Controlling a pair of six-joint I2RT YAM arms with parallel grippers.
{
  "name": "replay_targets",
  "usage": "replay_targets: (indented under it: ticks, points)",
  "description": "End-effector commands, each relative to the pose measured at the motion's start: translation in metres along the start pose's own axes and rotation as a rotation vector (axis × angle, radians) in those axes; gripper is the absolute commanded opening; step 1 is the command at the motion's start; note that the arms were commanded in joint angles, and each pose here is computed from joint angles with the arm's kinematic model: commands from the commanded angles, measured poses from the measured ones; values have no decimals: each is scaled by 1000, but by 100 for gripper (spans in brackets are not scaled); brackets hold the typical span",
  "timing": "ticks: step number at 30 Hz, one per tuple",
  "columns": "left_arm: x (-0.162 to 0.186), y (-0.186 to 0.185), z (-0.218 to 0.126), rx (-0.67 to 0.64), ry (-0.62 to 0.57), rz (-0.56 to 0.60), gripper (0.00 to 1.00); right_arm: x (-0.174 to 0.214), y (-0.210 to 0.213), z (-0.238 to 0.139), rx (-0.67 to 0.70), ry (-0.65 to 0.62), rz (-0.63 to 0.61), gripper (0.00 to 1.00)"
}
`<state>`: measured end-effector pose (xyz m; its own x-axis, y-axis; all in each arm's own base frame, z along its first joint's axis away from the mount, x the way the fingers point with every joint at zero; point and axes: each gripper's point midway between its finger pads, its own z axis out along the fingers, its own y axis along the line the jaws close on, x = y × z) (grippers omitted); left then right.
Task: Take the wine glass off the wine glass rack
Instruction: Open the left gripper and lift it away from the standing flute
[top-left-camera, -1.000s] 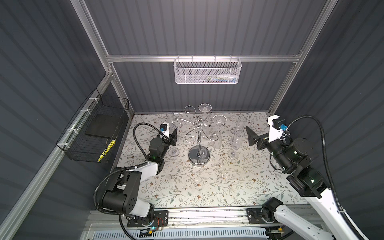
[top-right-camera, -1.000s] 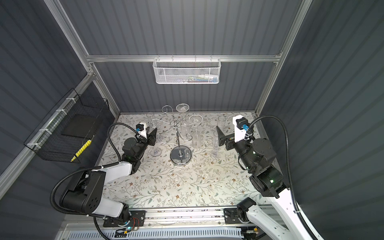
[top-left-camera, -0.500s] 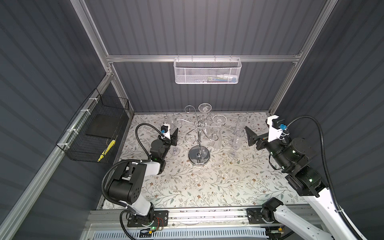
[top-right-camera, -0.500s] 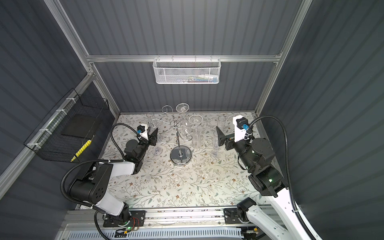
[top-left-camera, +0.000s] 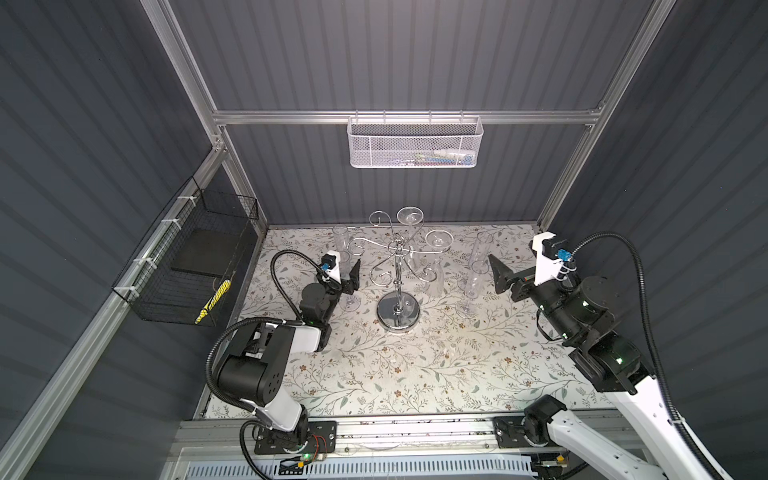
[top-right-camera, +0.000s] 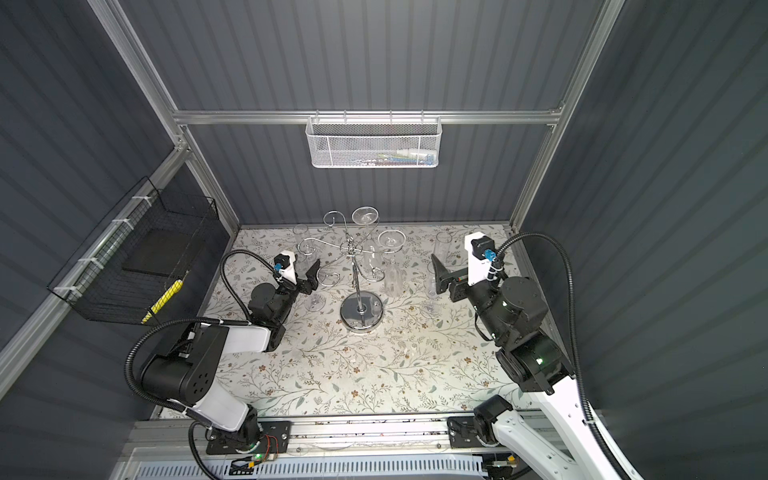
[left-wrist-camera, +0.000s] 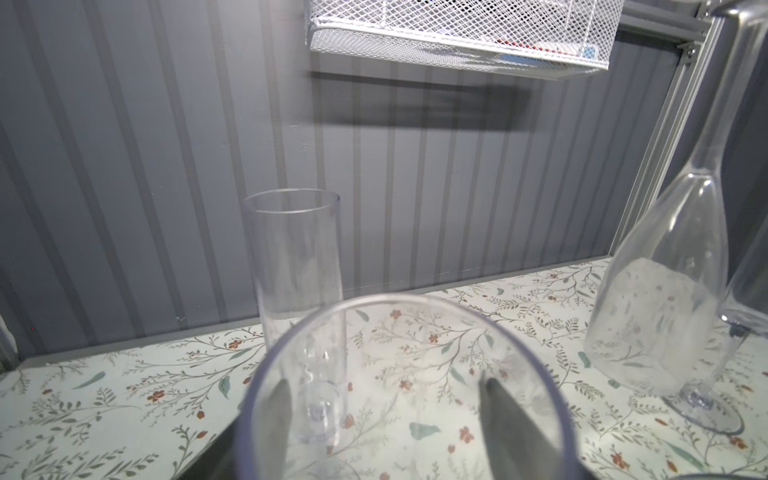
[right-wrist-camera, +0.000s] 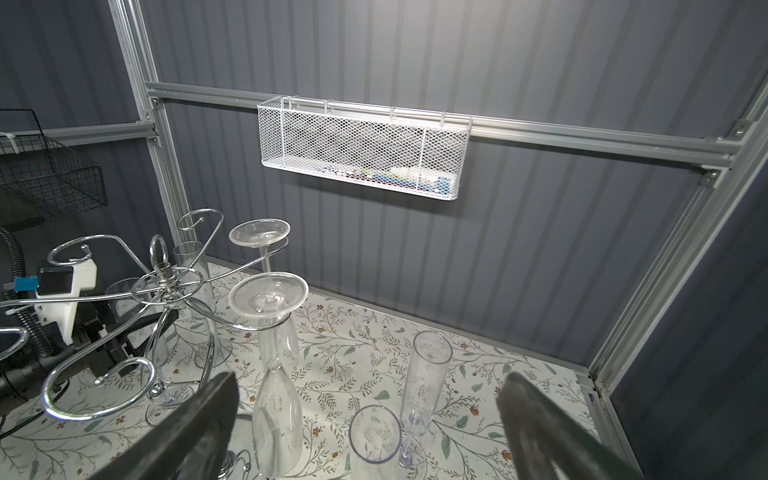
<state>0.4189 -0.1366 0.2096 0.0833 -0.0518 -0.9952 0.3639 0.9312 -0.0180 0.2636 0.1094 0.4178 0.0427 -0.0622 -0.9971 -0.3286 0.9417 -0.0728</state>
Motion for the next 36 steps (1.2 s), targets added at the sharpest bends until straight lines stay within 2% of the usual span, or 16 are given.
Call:
replay_targets:
  ticks: [1,2,14,19,24,27,36]
  points:
    - [-14,5,-4,-20,-38,17,96,-3,-2,-3,4,-11,9,99]
    - [-17,5,-5,-21,-39,19,100,-3,-3,-4,9,-10,11,99]
    - [-48,6,-29,-50,-14,16,100,-6,-16,-2,78,49,151,99]
    - [-64,6,-44,-60,5,12,100,-2,-13,-1,67,75,168,99]
    - [-77,9,-62,-92,45,3,100,4,-8,2,46,118,215,99]
    - [-87,9,-72,-97,66,-3,100,11,-1,5,17,189,260,99]
    - [-109,5,-103,-102,139,-42,100,16,26,13,-117,282,468,99]
